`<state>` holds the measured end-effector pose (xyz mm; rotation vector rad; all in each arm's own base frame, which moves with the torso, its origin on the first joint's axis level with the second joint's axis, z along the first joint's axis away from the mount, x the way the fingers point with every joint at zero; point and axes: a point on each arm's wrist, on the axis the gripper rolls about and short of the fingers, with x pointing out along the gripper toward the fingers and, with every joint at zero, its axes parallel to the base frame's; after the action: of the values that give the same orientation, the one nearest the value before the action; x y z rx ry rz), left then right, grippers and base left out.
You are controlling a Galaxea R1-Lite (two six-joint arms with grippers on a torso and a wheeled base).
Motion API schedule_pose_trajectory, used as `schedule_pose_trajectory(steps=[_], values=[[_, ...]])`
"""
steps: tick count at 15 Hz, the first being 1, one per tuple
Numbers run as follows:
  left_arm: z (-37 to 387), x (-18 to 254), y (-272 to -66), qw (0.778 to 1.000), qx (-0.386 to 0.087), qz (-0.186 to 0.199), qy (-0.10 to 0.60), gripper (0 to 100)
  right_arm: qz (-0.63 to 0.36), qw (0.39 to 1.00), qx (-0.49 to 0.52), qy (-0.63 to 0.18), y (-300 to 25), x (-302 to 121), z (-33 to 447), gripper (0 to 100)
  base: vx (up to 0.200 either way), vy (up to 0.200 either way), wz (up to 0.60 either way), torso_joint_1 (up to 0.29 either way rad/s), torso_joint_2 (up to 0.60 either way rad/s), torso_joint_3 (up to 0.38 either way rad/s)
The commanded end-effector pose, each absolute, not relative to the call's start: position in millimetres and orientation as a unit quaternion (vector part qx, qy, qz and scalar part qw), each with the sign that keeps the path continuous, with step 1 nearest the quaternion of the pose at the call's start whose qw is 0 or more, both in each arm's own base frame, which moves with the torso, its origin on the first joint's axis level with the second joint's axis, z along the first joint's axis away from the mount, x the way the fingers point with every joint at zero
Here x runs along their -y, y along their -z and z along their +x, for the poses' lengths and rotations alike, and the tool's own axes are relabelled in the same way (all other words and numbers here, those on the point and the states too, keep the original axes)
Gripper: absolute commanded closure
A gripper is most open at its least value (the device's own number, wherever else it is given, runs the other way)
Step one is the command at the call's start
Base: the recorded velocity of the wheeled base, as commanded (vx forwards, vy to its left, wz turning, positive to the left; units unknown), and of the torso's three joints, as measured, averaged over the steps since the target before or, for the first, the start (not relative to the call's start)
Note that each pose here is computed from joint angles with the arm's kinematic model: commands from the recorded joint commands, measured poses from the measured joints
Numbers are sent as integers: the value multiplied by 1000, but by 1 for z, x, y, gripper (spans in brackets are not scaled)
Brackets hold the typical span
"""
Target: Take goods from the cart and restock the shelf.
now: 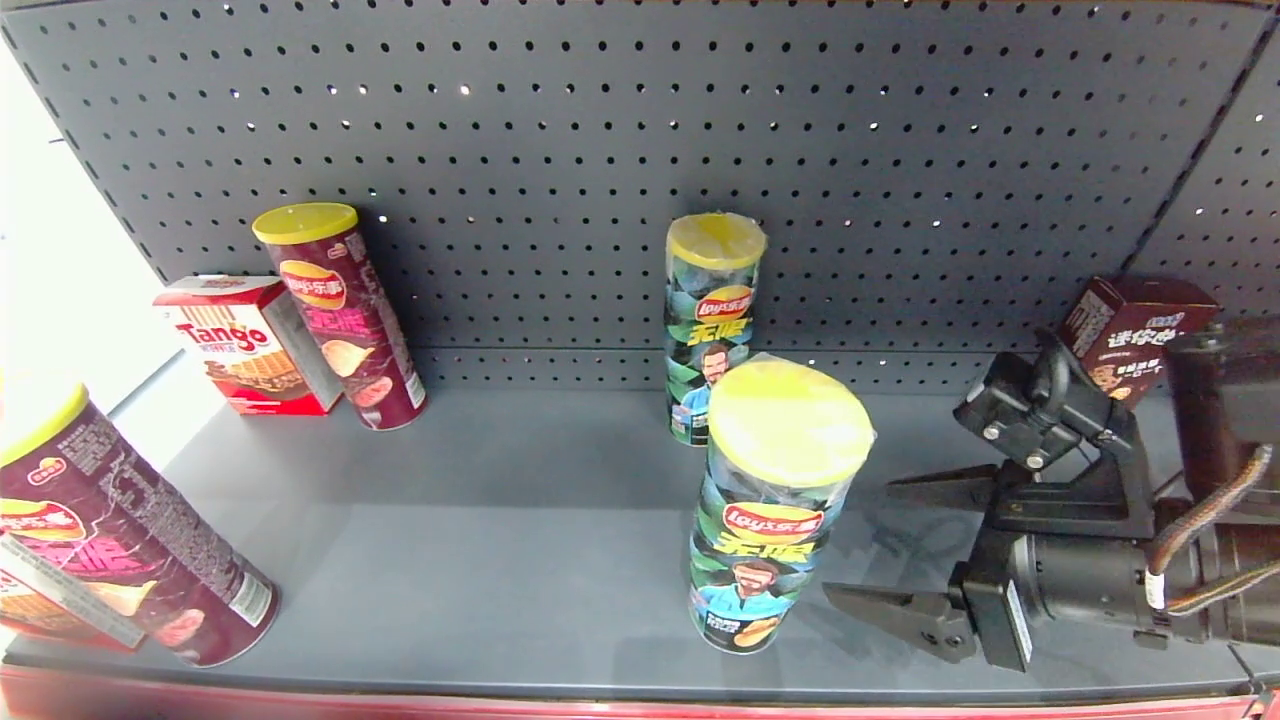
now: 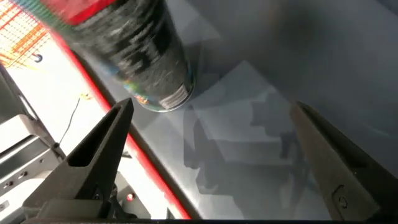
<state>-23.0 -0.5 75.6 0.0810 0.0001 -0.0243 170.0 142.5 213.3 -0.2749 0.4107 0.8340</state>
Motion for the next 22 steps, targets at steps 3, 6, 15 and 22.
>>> schedule_pose_trajectory(steps=[3,6,15,22], values=[[-23,1,-75,999,-1,34,12,0,-136,881,-212,-401,-206,-150,178,0,0,0,0,0,0,0],[-23,1,-75,999,-1,34,12,0,-136,882,-210,-399,-205,-151,181,0,0,0,0,0,0,0],[-23,1,-75,999,-1,34,13,0,-132,888,-205,-389,-208,-144,180,0,0,0,0,0,0,0],[-23,1,-76,999,0,31,12,0,-134,885,-208,-393,-207,-152,187,0,0,0,0,0,0,0]])
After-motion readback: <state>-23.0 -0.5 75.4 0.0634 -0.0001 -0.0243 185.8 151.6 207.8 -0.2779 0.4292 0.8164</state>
